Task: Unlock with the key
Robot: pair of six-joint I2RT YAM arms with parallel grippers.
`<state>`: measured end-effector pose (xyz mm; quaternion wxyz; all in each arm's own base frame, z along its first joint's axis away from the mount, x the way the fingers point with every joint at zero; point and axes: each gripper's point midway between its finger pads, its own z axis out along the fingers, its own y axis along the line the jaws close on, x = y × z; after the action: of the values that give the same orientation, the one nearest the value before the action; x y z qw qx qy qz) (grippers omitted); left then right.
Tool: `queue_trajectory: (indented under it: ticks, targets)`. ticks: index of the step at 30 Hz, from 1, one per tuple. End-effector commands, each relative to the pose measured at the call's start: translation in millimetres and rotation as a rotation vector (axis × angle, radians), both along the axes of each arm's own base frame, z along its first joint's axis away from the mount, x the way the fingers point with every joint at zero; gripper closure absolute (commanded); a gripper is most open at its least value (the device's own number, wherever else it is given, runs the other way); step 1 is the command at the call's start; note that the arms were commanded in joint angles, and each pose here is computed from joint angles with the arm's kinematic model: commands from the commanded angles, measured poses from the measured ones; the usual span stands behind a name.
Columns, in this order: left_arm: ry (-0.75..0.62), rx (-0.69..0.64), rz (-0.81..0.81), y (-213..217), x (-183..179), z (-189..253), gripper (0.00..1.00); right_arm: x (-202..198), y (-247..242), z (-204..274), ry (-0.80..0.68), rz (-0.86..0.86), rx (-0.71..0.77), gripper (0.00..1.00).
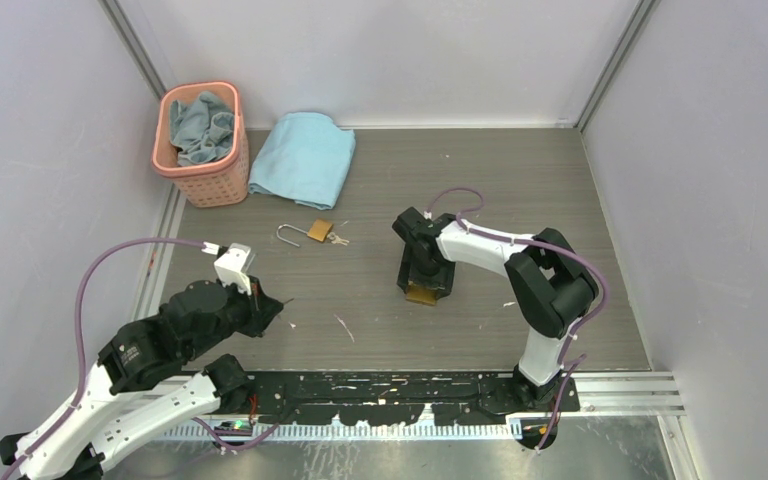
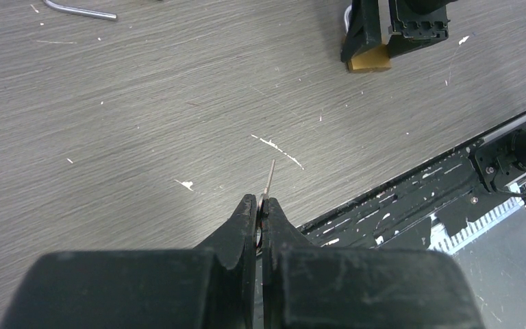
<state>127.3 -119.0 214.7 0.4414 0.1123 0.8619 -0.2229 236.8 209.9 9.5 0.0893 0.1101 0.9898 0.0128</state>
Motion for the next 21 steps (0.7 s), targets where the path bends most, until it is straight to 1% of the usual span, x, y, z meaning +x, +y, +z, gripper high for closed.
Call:
queue_trajectory:
  ticks: [1, 3, 5, 7, 15, 19, 21]
  targets:
    - [-0.031, -0.026, 0.016, 0, 4, 8, 1.00, -10, -20, -46, 0.063, -0.006, -0.077, 0.32]
    - [-0.030, -0.024, 0.016, 0, 4, 8, 1.00, -10, -20, -47, 0.064, -0.004, -0.074, 0.39]
    - [-0.026, -0.020, 0.016, 0, 4, 7, 1.00, -11, -19, -46, 0.063, -0.003, -0.068, 0.50]
    - [-0.023, -0.015, 0.018, -1, 5, 7, 1.00, -9, -17, -42, 0.053, -0.005, -0.056, 0.58]
    - [-0.019, -0.009, 0.022, -1, 6, 5, 1.00, -1, -10, -14, -0.018, -0.004, 0.004, 0.89]
    - [-0.015, -0.003, 0.025, -2, 7, 5, 1.00, 3, -8, -3, -0.055, -0.012, 0.028, 0.98]
    - [-0.015, -0.004, 0.033, -2, 9, 6, 1.00, 6, -7, 3, -0.079, -0.018, 0.040, 0.99]
